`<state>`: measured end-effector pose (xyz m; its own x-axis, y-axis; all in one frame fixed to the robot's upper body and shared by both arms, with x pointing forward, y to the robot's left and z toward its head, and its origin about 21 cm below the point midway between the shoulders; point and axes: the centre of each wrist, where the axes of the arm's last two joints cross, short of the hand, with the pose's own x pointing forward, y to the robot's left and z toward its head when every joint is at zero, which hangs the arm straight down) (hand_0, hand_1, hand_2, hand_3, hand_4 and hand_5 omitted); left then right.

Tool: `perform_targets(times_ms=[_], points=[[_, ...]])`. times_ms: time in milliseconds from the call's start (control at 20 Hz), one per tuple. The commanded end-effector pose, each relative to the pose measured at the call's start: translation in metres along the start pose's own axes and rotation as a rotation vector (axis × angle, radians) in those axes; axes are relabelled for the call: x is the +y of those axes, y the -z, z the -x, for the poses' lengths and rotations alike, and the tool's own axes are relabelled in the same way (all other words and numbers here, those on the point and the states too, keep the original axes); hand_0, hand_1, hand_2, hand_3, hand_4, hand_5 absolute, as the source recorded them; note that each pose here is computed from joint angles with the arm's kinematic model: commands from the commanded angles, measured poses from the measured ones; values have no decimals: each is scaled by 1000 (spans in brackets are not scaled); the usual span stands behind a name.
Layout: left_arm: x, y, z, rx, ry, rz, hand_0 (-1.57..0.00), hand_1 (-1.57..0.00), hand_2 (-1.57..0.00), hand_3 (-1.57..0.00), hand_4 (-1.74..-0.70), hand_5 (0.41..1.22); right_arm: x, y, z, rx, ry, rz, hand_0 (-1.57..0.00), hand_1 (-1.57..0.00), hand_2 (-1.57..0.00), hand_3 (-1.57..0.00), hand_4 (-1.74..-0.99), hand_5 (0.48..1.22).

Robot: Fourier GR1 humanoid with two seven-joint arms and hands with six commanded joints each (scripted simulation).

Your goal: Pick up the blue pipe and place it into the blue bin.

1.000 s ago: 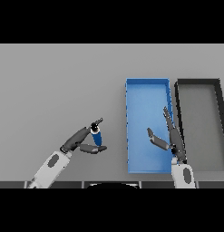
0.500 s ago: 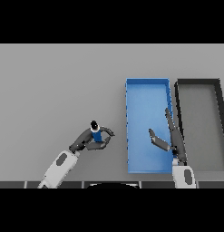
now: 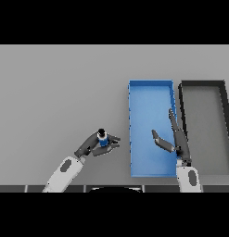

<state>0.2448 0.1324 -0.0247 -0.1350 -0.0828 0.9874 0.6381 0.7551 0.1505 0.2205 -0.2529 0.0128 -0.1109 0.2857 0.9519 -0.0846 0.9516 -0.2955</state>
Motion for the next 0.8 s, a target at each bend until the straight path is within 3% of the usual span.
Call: perform_targets(times_ms=[0,250,450,750], points=[[3,0,-4,-19,9,-11,-1467,-1483,-1495,-1492,-1478,1188,4,-1,-2,-19,15,-7,1,1,1,1,-1219,628],[4,14,-37,-132,-8,1,-1537,-1542,-1546,-1545,-1467,1210,1,3,-3,-9,-19,3,1,1,1,1,-1213,639],[0,30,-63,-181,10,59,-1557,-1559,-1561,-1560,-1466,1217,2,2,1,-12,-35,3,1,1,1,1,-1176,643],[-7,30,-72,-152,23,89,-1567,-1568,-1568,-1568,-1466,1220,-2,-4,0,-32,-50,13,1,1,1,1,-1145,643]])
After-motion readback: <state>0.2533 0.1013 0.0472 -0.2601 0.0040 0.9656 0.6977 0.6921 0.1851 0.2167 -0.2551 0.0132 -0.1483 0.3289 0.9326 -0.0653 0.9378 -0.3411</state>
